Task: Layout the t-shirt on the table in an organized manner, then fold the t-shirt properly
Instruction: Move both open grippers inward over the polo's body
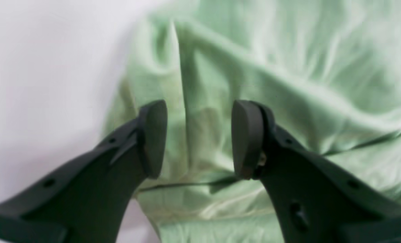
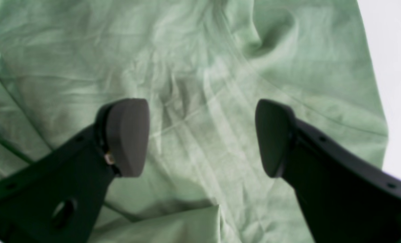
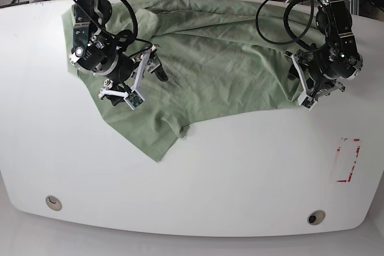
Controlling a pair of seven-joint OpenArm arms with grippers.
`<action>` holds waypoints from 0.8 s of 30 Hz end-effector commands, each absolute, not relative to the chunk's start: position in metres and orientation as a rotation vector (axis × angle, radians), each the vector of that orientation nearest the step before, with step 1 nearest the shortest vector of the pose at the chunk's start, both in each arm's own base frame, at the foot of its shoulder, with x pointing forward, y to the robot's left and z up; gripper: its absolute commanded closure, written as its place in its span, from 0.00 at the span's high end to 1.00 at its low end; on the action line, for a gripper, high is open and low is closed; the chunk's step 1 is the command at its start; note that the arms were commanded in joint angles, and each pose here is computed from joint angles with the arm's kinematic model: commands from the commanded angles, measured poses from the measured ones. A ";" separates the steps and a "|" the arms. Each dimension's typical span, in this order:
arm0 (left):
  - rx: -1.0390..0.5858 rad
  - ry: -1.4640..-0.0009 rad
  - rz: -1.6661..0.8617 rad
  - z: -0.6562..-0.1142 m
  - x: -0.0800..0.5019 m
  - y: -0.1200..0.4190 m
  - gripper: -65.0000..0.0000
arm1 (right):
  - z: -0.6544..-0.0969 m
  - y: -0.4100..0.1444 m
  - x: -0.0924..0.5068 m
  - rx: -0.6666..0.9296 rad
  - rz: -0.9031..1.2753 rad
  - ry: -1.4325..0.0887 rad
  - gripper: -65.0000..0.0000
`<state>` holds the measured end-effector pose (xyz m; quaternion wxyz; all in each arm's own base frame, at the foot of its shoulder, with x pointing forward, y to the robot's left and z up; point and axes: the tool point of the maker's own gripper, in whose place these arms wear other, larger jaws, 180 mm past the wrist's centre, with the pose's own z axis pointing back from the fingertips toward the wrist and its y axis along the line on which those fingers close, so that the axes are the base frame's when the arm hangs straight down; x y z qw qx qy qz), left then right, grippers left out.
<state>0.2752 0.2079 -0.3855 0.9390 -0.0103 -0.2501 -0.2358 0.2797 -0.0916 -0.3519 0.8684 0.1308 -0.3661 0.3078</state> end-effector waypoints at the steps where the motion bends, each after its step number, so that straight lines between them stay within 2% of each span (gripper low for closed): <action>1: -0.028 -0.534 -0.500 -0.381 0.283 0.205 0.44 | -0.342 -0.090 0.283 0.283 0.644 -0.809 0.71; 10: -0.026 -0.525 -0.493 -0.385 0.294 0.215 0.44 | -0.343 -0.090 0.281 0.287 0.642 -0.805 0.71; 24: 0.081 -0.568 -0.495 -0.356 0.328 0.265 0.44 | -0.344 -0.090 0.280 0.287 0.642 -0.803 0.71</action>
